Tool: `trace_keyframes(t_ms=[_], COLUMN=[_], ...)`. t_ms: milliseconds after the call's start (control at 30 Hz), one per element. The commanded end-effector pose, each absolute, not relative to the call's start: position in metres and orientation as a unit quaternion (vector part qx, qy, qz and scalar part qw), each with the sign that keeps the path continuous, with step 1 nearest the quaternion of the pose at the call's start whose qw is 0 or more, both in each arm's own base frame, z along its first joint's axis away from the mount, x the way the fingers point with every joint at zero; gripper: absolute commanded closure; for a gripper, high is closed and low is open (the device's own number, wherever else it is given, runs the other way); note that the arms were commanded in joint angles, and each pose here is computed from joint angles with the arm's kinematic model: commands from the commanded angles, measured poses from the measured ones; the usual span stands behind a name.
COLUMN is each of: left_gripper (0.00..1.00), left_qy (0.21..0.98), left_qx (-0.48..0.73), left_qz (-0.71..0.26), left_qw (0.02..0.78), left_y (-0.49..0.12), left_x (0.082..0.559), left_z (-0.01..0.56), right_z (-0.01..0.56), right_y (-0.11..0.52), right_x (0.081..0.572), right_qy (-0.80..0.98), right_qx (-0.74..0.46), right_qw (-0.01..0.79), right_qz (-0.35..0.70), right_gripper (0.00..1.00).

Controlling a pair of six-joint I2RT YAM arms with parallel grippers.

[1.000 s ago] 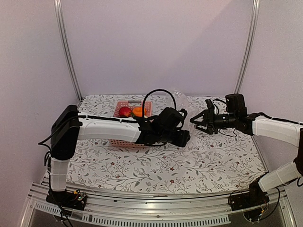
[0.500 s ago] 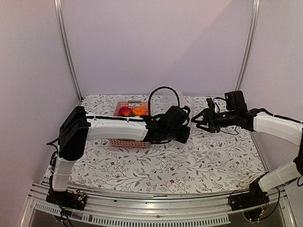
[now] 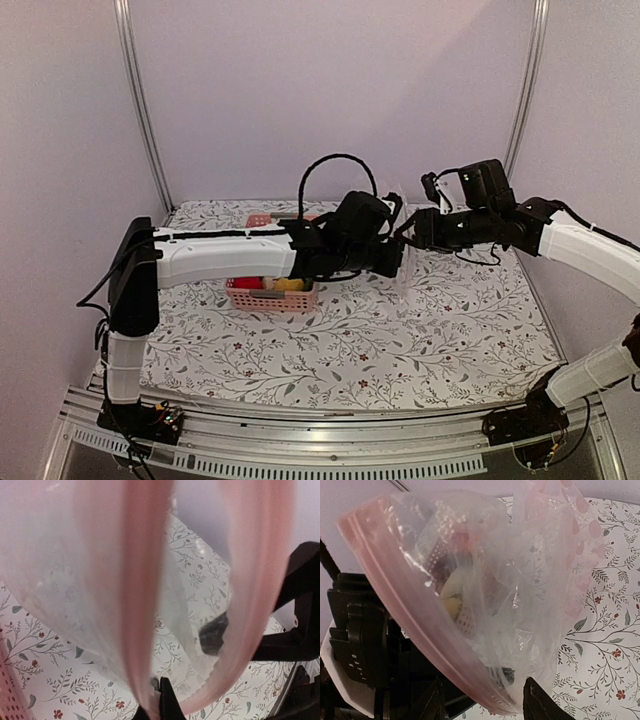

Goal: Place the food in the zip-top bag and seal the zipper
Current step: Pass from the right arm to the left, then adjust the zipper food storage bag.

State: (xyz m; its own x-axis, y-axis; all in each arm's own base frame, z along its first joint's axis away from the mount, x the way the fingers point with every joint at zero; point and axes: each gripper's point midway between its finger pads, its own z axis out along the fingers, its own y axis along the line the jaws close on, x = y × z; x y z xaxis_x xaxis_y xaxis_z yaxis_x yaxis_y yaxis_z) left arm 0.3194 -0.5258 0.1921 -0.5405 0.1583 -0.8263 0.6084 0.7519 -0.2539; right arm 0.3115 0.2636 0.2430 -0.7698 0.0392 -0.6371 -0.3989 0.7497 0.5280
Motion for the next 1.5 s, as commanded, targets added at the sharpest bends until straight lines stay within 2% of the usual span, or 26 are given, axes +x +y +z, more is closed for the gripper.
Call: trace_keyframes(t_ms=[0, 100, 233, 300, 433, 533, 667, 933, 1000, 1033, 1133, 1200, 1367, 1467], left_gripper=[1.00, 1.00, 1.00, 1.00, 1.00, 1.00, 1.00, 0.99, 0.94, 0.87, 0.56, 0.45, 0.32, 0.31], left_qy=[0.820, 0.818, 0.820, 0.821, 0.829, 0.839, 0.828, 0.760, 0.762, 0.765, 0.770, 0.771, 0.780, 0.811], left_qx=[0.218, 0.217, 0.220, 0.221, 0.206, 0.181, 0.184, 0.269, 0.275, 0.276, 0.276, 0.272, 0.278, 0.251], left_qz=[-0.301, -0.306, -0.308, -0.310, -0.311, -0.304, -0.329, -0.426, -0.424, -0.418, -0.395, -0.378, -0.345, -0.294], left_qw=[0.435, 0.436, 0.430, 0.426, 0.418, 0.414, 0.416, 0.410, 0.406, 0.406, 0.419, 0.435, 0.443, 0.438], left_y=[-0.520, -0.517, -0.515, -0.515, -0.510, -0.500, -0.498, -0.525, -0.525, -0.524, -0.515, -0.505, -0.482, -0.454], left_x=[0.323, 0.321, 0.319, 0.319, 0.323, 0.333, 0.334, 0.302, 0.301, 0.302, 0.305, 0.309, 0.309, 0.319], left_z=[0.240, 0.247, 0.245, 0.244, 0.240, 0.239, 0.255, 0.298, 0.297, 0.297, 0.300, 0.307, 0.317, 0.308], right_z=[0.230, 0.232, 0.244, 0.244, 0.241, 0.239, 0.251, 0.255, 0.263, 0.269, 0.288, 0.299, 0.319, 0.341], right_y=[0.263, 0.241, 0.222, 0.218, 0.215, 0.204, 0.188, 0.173, 0.171, 0.172, 0.171, 0.167, 0.129, 0.095], right_x=[0.314, 0.328, 0.335, 0.336, 0.337, 0.338, 0.339, 0.351, 0.354, 0.356, 0.357, 0.360, 0.375, 0.385], right_qy=[0.899, 0.908, 0.905, 0.906, 0.907, 0.908, 0.898, 0.895, 0.892, 0.890, 0.882, 0.879, 0.870, 0.858], right_qx=[-0.114, -0.066, -0.027, -0.026, -0.025, -0.010, 0.009, 0.027, 0.030, 0.029, 0.027, 0.026, 0.036, 0.051], right_qw=[0.336, 0.366, 0.395, 0.398, 0.397, 0.405, 0.431, 0.439, 0.445, 0.449, 0.464, 0.471, 0.492, 0.508], right_qz=[0.257, 0.194, 0.158, 0.145, 0.134, 0.109, 0.086, 0.068, 0.070, 0.075, 0.080, 0.074, 0.005, -0.058], right_gripper=[0.50, 0.55, 0.60, 0.66, 0.81, 0.99, 1.00, 1.00, 1.00, 1.00, 1.00, 1.00, 1.00, 1.00])
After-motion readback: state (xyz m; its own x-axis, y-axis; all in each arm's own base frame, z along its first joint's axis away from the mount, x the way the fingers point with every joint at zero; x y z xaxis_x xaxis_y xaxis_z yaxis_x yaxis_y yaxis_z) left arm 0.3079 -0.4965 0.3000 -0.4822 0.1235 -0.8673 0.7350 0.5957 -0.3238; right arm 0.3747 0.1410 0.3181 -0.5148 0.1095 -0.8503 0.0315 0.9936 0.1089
